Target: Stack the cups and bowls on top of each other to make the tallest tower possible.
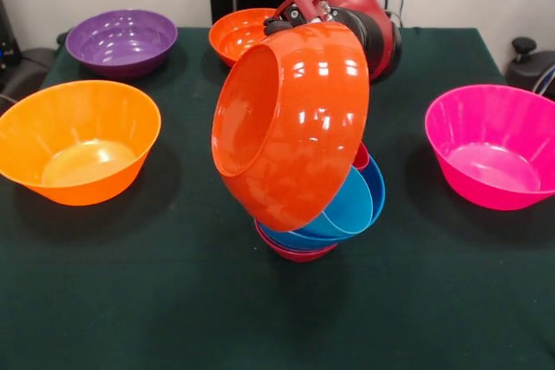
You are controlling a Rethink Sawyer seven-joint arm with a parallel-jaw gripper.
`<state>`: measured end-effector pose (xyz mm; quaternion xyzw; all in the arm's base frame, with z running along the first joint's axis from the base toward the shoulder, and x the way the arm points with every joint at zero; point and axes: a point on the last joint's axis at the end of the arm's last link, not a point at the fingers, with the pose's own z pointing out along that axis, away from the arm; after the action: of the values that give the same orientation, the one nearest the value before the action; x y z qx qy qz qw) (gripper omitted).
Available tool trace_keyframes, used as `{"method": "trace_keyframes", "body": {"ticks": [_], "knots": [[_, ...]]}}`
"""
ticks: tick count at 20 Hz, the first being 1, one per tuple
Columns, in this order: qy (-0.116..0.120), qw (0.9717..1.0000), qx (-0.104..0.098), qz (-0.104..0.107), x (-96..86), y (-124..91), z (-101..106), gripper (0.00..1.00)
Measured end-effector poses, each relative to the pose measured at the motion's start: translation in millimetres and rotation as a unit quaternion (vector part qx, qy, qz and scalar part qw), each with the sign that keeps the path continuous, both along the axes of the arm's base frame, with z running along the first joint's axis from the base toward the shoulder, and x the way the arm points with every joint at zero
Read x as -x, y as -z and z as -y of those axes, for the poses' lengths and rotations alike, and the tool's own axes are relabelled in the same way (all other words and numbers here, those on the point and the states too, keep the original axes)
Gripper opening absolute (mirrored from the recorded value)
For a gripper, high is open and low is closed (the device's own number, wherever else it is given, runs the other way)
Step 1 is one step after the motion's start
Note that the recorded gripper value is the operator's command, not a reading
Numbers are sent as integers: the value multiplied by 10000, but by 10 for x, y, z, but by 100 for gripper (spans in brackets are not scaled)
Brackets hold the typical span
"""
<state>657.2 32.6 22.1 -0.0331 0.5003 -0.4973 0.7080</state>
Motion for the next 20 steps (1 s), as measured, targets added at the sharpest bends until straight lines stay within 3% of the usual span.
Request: {"method": "trace_keyframes", "body": {"ticks": [8, 12, 20], "knots": [[182, 9996, 227, 73, 98, 65, 89, 0], [236, 9986, 406, 240, 155, 60, 129, 0], [435, 9943, 837, 490, 305, 124, 270, 0]]}}
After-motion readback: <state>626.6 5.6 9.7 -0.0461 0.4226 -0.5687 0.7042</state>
